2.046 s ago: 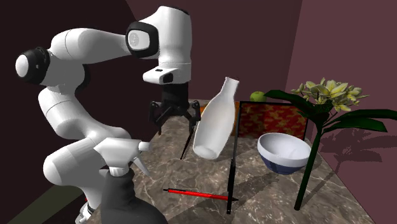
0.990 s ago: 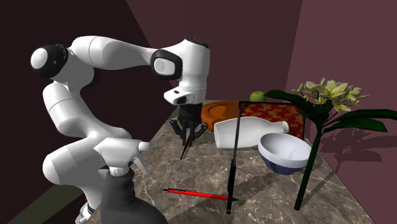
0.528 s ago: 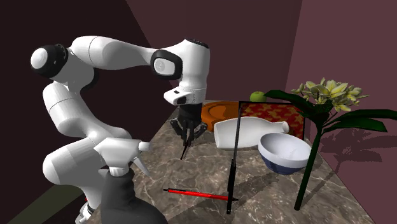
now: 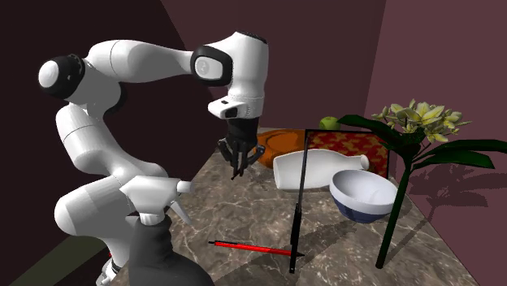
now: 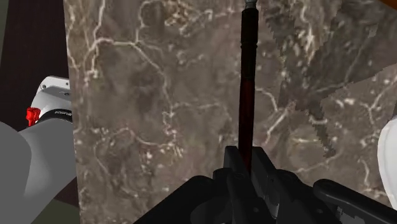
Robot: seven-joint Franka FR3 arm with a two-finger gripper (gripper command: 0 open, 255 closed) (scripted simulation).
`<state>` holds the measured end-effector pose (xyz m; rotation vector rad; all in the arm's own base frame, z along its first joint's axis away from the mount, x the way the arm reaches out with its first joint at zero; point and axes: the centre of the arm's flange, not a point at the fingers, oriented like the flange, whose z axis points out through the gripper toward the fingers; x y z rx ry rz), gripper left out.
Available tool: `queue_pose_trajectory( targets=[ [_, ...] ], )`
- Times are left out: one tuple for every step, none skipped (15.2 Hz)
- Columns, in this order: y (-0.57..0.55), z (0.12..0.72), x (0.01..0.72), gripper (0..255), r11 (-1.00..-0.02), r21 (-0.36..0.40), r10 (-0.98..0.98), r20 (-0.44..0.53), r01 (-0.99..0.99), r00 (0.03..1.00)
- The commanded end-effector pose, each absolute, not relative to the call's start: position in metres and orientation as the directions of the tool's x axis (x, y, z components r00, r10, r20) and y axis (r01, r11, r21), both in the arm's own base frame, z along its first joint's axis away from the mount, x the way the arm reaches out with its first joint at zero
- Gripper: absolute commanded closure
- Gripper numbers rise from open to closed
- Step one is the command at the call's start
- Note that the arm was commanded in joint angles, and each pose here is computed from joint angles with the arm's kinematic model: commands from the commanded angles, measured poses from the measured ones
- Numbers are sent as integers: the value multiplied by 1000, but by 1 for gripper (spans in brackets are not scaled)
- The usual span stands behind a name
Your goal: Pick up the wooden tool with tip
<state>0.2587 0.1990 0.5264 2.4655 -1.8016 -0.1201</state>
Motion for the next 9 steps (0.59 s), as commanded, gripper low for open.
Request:
queue_pose_trajectory(
  targets=[
    [200, 537, 258, 255, -302, 116, -953, -13, -946, 303],
    [200, 542, 258, 255, -302, 116, -953, -13, -946, 303],
    [200, 547, 258, 255, -302, 116, -953, -13, -946, 303],
    [200, 552, 258, 255, -302, 116, -953, -13, -946, 303],
    [200, 558, 258, 255, -302, 116, -953, -13, -946, 303],
    [200, 563, 258, 255, -302, 116, -953, -13, -946, 303],
    [200, 568, 258, 255, -302, 116, -953, -13, -946, 303],
    [200, 569, 258, 255, -302, 116, -953, -13, -946, 303],
    [200, 569, 258, 255, -302, 116, -953, -13, -946, 303]
  ],
)
